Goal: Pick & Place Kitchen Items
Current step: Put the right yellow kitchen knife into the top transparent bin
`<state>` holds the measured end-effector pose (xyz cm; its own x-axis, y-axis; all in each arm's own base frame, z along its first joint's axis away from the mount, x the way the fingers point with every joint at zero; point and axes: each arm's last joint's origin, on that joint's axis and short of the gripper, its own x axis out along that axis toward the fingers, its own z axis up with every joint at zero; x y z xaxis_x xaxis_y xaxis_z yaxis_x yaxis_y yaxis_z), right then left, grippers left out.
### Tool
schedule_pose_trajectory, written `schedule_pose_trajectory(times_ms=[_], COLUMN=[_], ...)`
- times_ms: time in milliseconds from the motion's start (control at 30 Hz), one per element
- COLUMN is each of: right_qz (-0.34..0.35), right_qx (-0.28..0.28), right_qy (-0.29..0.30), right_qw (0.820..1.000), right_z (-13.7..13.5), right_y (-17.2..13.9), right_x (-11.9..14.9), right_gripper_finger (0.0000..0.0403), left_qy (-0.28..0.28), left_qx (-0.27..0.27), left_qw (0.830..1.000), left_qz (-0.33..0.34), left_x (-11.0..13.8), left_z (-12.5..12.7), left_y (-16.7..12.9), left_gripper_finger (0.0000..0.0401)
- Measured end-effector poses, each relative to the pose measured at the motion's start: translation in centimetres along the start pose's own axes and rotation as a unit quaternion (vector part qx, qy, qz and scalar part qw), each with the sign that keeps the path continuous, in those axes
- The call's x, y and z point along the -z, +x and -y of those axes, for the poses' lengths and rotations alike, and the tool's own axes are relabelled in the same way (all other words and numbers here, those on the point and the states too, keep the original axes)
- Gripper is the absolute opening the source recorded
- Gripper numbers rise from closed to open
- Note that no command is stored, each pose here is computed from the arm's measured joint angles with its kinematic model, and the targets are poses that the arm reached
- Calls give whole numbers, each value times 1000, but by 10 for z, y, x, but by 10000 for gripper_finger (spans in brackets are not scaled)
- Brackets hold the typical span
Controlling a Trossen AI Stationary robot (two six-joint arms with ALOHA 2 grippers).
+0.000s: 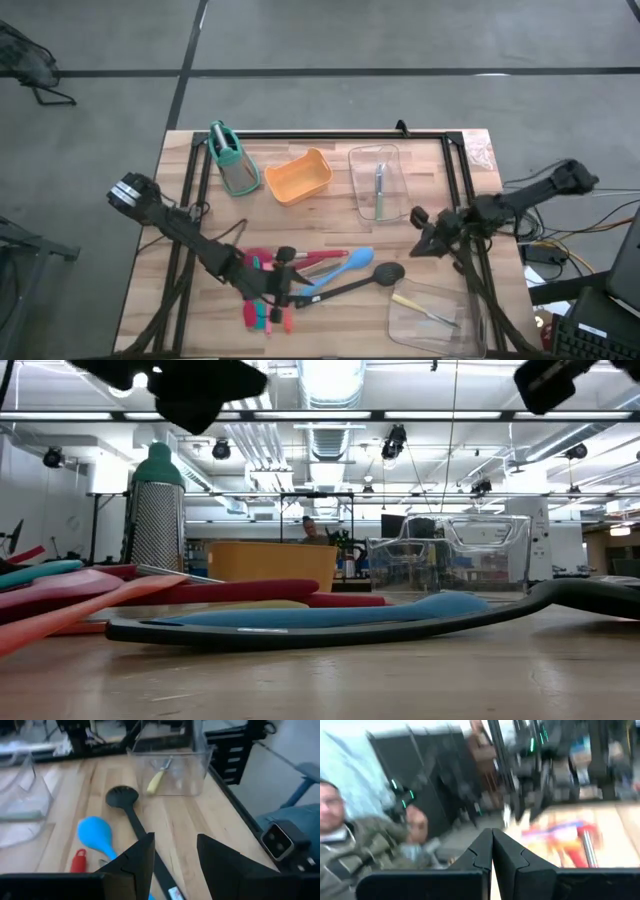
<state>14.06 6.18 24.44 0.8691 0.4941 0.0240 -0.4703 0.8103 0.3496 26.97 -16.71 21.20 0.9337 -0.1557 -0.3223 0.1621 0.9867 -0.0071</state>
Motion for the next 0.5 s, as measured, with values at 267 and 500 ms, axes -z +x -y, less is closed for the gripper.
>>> schedule_pose_trajectory(times_ms=[267, 500], right_qz=[-267, -429], right_qx=[202, 336], right_qy=[78, 125], right_qw=[939, 829], right_z=[-36, -72], right_y=[42, 63], right_x=[-23, -19], right_gripper_finger=[8, 8], left_qy=[-38, -27], left_qx=[20, 32], left_qw=[996, 994], left_qz=[78, 97], left_x=[20, 34], left_z=[-23, -35], left_y=[-50, -77], left_gripper_finger=[156, 156])
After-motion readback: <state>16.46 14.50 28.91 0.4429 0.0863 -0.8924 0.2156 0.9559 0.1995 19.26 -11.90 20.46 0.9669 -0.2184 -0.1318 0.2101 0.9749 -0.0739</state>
